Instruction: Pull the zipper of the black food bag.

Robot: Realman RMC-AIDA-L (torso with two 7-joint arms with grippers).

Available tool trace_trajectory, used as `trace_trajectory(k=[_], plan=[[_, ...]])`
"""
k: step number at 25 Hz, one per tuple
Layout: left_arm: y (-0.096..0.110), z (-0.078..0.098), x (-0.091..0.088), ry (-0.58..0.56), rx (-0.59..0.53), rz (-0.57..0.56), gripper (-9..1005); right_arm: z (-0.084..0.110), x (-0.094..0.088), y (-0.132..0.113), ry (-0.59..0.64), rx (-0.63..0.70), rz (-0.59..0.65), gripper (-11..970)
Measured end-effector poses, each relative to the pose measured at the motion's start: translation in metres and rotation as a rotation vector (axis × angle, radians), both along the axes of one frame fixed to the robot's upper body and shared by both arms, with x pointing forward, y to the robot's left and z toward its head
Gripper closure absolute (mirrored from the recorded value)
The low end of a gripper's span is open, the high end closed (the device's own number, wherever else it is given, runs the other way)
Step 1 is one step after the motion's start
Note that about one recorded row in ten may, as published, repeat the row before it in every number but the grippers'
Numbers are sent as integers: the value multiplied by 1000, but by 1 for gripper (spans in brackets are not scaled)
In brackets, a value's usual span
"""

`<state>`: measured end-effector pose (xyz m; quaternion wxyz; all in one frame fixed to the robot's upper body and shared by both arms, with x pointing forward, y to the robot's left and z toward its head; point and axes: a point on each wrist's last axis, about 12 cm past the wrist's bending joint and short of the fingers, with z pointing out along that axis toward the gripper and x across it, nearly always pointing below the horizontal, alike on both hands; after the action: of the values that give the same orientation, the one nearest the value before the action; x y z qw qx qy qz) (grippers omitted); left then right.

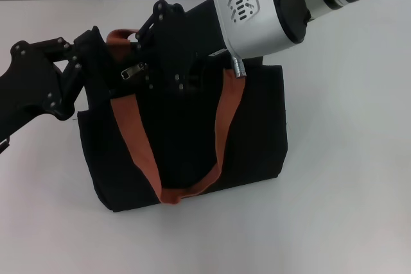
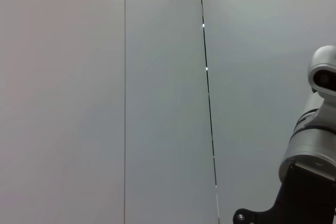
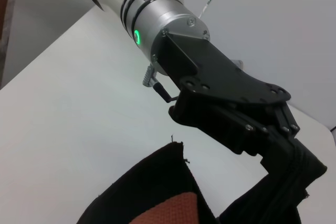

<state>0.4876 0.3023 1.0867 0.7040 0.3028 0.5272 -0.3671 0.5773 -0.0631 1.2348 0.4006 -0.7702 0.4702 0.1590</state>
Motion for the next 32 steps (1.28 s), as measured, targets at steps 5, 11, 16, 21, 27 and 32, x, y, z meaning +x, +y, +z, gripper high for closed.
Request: trace_trajectory(k=[5, 11, 16, 21, 27, 32], plan=[[0, 0, 0, 3, -2, 0, 964, -2, 0, -1, 7, 4, -6, 735], [0, 0, 0, 10, -8, 0, 964, -2, 1, -4, 14, 12, -19, 758], [1, 0, 0, 11, -8, 2, 963, 1, 3, -11, 28, 36, -42, 805], [1, 0, 1, 12, -6, 4, 963, 5, 8, -19, 49, 76, -69, 810], [2, -1, 0, 17, -3, 10, 962, 6, 10, -27, 86, 105, -85, 814], [2, -1, 0, 18, -3, 13, 962, 3, 12, -30, 120, 119, -95, 823]])
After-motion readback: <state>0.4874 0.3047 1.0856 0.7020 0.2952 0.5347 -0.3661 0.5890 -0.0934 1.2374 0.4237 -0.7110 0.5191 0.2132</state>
